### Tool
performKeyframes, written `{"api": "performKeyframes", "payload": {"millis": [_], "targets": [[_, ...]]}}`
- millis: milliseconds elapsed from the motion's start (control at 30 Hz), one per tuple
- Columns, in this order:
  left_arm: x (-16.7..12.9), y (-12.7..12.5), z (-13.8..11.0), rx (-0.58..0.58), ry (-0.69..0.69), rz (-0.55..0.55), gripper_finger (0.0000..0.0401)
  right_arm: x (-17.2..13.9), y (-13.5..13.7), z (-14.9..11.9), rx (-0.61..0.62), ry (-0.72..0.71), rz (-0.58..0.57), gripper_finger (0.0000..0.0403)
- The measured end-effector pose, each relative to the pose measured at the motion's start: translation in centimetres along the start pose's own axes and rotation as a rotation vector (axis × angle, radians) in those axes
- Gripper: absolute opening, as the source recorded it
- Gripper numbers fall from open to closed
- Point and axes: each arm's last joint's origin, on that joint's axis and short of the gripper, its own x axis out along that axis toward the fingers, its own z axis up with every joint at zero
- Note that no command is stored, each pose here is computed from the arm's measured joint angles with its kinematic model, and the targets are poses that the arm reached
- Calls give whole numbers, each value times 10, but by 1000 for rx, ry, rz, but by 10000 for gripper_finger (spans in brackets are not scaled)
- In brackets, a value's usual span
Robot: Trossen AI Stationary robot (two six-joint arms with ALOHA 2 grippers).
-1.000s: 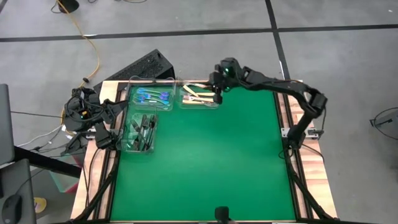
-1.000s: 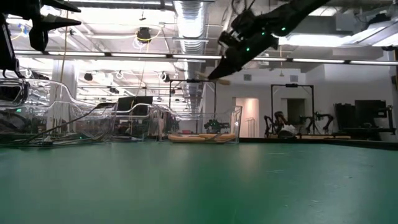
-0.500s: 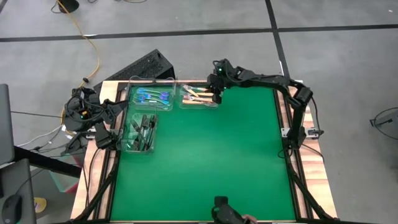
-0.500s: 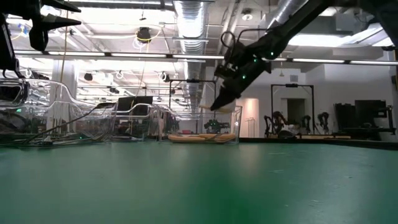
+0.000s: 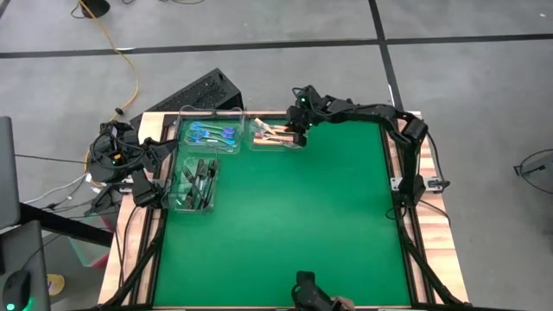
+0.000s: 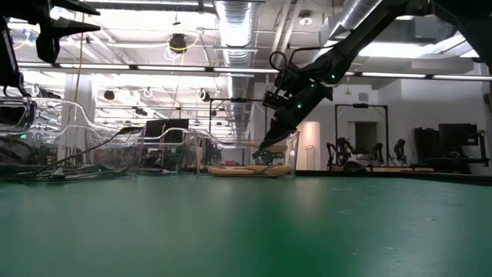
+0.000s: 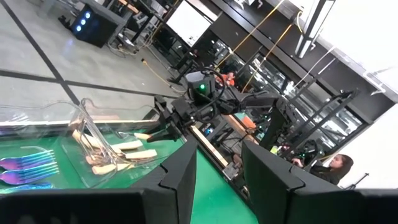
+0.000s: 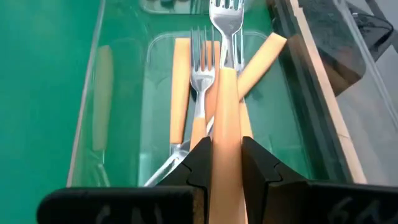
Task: Sort silverware by color (type)
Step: Put the yellow fork into the top right transparent bin
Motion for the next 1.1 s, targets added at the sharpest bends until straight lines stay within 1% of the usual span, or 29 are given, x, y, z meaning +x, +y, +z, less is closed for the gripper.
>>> {"api": "performKeyframes", "payload": {"millis": [67,200,300,367,500,600,700,867,933,1000,1100], "targets": [[0,0,0,0,0,0,112,0,0,-1,-8,7,1,64],[0,0,0,0,0,0,112,1,2,0,-26,33,-43,64],[0,0,0,0,0,0,112,1,2,-1,-27,38,-41,64],[0,0,0,0,0,0,112,1,2,-1,-23,42,-41,65],[0,0,0,-1,0,0,112,-1,3,-4,8,102,-32,71],[0,0,0,-2,0,0,112,-6,0,-1,-15,143,-31,67],[0,0,0,-2,0,0,112,-8,-1,4,-42,148,-47,68],[0,0,0,-2,0,0,112,-9,-4,13,-24,125,-59,73],[0,0,0,-3,0,0,112,-2,-4,14,-14,165,-47,72],[0,0,0,-4,0,0,112,6,-5,10,3,255,-26,72],[0,0,0,-6,0,0,112,19,-9,21,-7,316,3,73]]}}
